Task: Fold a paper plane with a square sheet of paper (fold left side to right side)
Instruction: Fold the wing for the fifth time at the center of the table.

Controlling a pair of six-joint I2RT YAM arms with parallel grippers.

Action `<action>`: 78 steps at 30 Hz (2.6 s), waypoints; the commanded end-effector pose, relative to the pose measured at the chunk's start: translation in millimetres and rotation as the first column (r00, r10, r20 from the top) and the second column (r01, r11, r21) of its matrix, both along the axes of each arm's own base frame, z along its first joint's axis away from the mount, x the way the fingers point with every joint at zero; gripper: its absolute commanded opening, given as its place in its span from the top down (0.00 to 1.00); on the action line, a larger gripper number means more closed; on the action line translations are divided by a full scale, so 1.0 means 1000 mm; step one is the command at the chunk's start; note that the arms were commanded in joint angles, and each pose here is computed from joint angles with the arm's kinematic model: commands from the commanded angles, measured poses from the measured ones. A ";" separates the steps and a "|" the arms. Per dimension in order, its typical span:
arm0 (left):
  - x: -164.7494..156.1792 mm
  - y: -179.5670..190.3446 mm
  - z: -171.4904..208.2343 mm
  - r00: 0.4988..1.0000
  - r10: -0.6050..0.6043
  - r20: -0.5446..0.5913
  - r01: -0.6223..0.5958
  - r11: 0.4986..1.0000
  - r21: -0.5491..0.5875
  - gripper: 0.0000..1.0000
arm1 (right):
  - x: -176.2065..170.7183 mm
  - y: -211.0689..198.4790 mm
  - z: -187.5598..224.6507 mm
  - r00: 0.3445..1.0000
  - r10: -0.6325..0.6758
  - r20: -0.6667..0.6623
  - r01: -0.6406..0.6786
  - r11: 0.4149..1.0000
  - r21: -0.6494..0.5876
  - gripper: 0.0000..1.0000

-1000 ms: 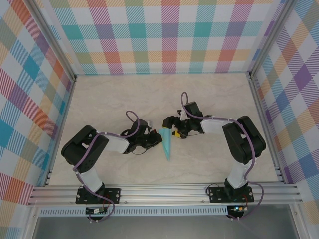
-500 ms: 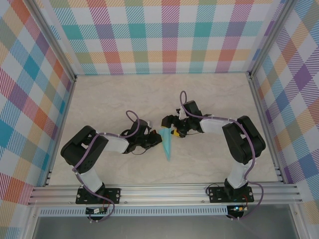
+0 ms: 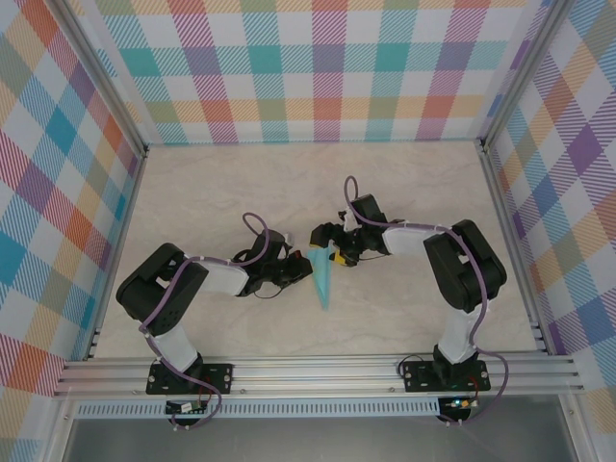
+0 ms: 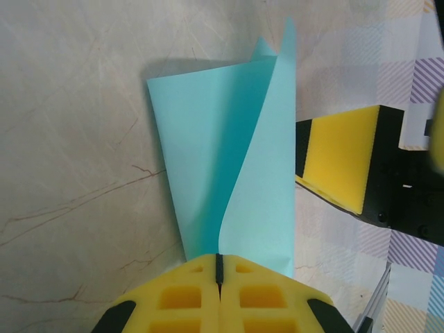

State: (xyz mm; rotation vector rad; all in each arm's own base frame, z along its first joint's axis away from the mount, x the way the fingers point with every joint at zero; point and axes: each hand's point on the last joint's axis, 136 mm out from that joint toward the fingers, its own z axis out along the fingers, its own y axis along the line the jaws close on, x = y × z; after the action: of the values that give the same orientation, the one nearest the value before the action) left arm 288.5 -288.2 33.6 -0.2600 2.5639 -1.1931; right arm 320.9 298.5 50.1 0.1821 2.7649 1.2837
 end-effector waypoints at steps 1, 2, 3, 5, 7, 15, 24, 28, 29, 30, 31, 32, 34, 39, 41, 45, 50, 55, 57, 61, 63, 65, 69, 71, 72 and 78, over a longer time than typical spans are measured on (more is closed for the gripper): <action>0.015 0.005 0.014 0.998 0.014 0.057 -0.015 1.000 0.005 1.00 | -0.003 0.002 -0.005 1.000 0.020 -0.012 -0.020 1.000 -0.021 0.10; 0.016 0.005 0.014 0.998 0.016 0.060 -0.016 1.000 0.004 1.00 | -0.004 0.001 -0.007 1.000 0.019 -0.018 -0.019 0.999 -0.030 0.10; 0.017 0.005 0.014 0.998 0.015 0.060 -0.015 1.000 0.003 1.00 | -0.005 0.000 -0.008 1.000 0.021 -0.022 -0.021 0.999 -0.037 0.10; 0.018 0.004 0.014 0.998 0.010 0.061 -0.010 1.000 -0.001 1.00 | -0.006 -0.001 -0.011 0.999 0.022 -0.031 -0.024 0.998 -0.050 0.10; 0.019 0.002 0.015 0.998 0.005 0.064 -0.005 1.000 -0.003 1.00 | -0.007 -0.002 -0.013 0.999 0.025 -0.037 -0.027 0.998 -0.057 0.09; 0.019 -0.001 0.010 0.999 -0.007 0.052 0.008 1.000 -0.006 1.00 | -0.009 -0.002 -0.016 0.999 0.028 -0.042 -0.030 0.998 -0.063 0.09; 0.016 0.002 -0.005 1.000 -0.005 0.024 0.005 1.000 0.014 1.00 | -0.008 -0.002 -0.008 0.999 0.027 -0.019 -0.028 0.998 -0.054 0.09; 0.015 0.002 -0.010 1.000 -0.008 0.016 0.008 1.000 0.018 1.00 | -0.005 -0.002 0.004 1.000 0.024 0.012 -0.024 0.999 -0.043 0.09; 0.015 0.002 -0.011 1.000 -0.008 0.014 0.008 1.000 0.019 1.00 | -0.005 -0.003 0.008 1.000 0.023 0.019 -0.022 0.999 -0.040 0.09; 0.015 0.002 -0.012 1.000 -0.008 0.013 0.008 1.000 0.020 1.00 | -0.004 -0.003 0.013 0.999 0.022 0.035 -0.021 0.999 -0.035 0.09; 0.015 0.002 -0.013 1.000 -0.008 0.010 0.008 1.000 0.022 1.00 | -0.003 -0.005 0.018 0.999 0.019 0.047 -0.018 0.999 -0.033 0.09; 0.014 0.002 -0.014 1.000 -0.008 0.009 0.008 1.000 0.022 1.00 | -0.003 -0.007 0.023 0.998 0.017 0.063 -0.015 0.999 -0.034 0.10; 0.014 0.002 -0.014 1.000 -0.008 0.010 0.008 1.000 0.022 1.00 | -0.004 -0.012 0.031 0.996 0.014 0.085 -0.010 0.999 -0.049 0.15; 0.013 0.003 -0.016 1.000 -0.008 0.006 0.008 1.000 0.022 1.00 | -0.016 -0.026 0.031 0.996 0.016 0.087 -0.007 0.995 -0.101 0.48; 0.014 0.002 -0.016 1.000 -0.008 0.006 0.008 1.000 0.020 1.00 | -0.021 -0.027 0.025 0.998 0.017 0.066 -0.010 0.995 -0.101 0.61; 0.013 0.002 -0.017 1.000 -0.013 0.004 0.013 1.000 0.020 1.00 | -0.026 -0.020 0.012 0.999 0.030 0.021 -0.028 0.997 -0.074 0.80; 0.013 0.002 -0.017 1.000 -0.014 0.004 0.014 1.000 0.020 1.00 | -0.024 -0.006 0.008 0.998 0.058 0.005 -0.058 0.996 -0.063 0.84; 0.014 0.002 -0.016 1.000 -0.016 0.007 0.016 1.000 0.025 1.00 | -0.019 0.001 0.006 0.997 0.072 0.009 -0.071 0.994 -0.081 0.84; 0.014 0.002 -0.016 1.000 -0.018 0.008 0.017 0.999 0.031 1.00 | -0.018 0.002 0.004 0.997 0.077 0.004 -0.076 0.993 -0.085 0.84; 0.014 0.003 -0.016 1.000 -0.019 0.010 0.018 0.999 0.040 1.00 | -0.016 0.004 0.000 0.997 0.079 0.000 -0.079 0.993 -0.093 0.84; 0.014 0.003 -0.015 1.000 -0.020 0.013 0.020 0.999 0.044 1.00 | -0.016 0.003 -0.001 0.997 0.083 0.001 -0.082 0.991 -0.102 0.84; 0.015 0.003 -0.015 1.000 -0.021 0.015 0.020 0.999 0.048 1.00 | -0.015 0.002 -0.002 0.996 0.085 0.001 -0.084 0.990 -0.112 0.84; 0.016 0.006 -0.013 1.000 -0.019 0.022 0.017 0.998 0.067 1.00 | -0.015 -0.001 -0.008 0.996 0.089 -0.004 -0.089 0.985 -0.145 0.84; 0.017 0.007 -0.013 0.999 -0.020 0.026 0.018 0.997 0.078 1.00 | -0.015 -0.003 -0.010 0.996 0.090 -0.006 -0.090 0.983 -0.158 0.84; 0.017 0.007 -0.012 0.999 -0.021 0.027 0.019 0.997 0.081 1.00 | -0.015 -0.004 -0.010 0.996 0.089 -0.006 -0.088 0.982 -0.164 0.84; 0.018 0.006 -0.011 0.999 -0.024 0.032 0.021 0.996 0.086 1.00 | -0.017 -0.008 -0.015 0.996 0.090 -0.013 -0.091 0.977 -0.192 0.84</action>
State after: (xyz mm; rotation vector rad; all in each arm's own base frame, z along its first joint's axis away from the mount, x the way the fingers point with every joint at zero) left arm 297.2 -289.9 22.1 -0.1830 2.5923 -1.1446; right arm 304.2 290.2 36.7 0.0802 2.8936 1.0629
